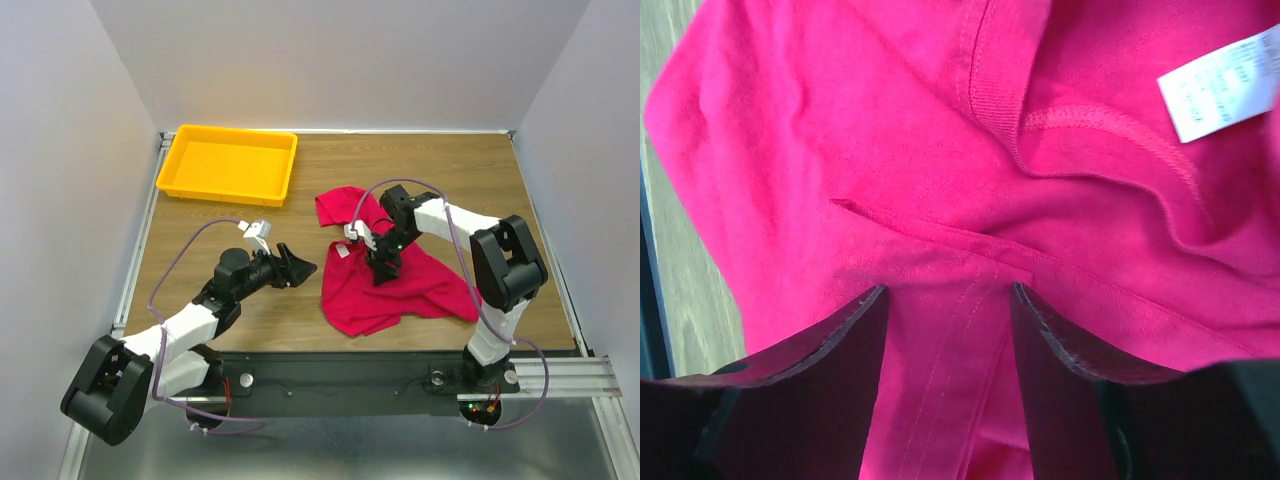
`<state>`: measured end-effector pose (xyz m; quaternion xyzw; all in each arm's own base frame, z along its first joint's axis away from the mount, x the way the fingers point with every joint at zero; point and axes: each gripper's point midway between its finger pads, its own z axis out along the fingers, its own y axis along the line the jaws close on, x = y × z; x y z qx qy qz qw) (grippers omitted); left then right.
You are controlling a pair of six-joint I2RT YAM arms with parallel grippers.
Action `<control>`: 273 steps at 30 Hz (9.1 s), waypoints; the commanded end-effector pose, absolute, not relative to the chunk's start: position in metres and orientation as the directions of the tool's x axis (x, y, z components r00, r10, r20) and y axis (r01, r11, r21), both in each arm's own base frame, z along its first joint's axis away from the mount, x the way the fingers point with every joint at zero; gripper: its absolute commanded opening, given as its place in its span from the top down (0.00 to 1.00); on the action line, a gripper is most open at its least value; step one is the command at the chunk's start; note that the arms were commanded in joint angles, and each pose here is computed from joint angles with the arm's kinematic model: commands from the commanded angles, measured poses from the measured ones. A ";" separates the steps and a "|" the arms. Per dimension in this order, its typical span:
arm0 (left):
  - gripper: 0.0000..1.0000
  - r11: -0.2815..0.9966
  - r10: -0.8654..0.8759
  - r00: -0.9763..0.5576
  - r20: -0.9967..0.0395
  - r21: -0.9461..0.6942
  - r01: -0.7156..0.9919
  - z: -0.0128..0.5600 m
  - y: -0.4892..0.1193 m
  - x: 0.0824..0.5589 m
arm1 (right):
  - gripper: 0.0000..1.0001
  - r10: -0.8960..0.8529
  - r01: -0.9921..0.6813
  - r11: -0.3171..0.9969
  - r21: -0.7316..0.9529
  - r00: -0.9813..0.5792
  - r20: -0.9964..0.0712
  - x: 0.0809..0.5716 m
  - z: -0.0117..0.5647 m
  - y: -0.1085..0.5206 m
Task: Fold and stack the t-shirts
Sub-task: Flatten the tshirt out
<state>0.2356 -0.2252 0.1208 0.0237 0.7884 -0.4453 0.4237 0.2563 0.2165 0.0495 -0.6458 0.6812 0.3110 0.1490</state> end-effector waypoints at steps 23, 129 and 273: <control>0.21 0.583 -0.359 -0.608 -0.709 -0.678 0.447 0.131 -0.226 0.235 | 0.67 -0.789 -0.985 -0.016 0.173 -0.094 -0.607 0.272 0.047 0.220; 0.41 0.840 -0.219 -0.716 -0.663 -0.501 0.208 0.065 -0.307 0.465 | 0.99 -0.224 -0.139 0.973 -0.184 -0.388 -0.894 0.373 0.245 -0.014; 1.00 0.926 -0.277 -0.341 -0.898 -0.345 0.155 0.198 -0.241 0.522 | 0.99 -0.230 0.122 0.947 -0.295 -0.381 -0.896 0.477 0.225 -0.118</control>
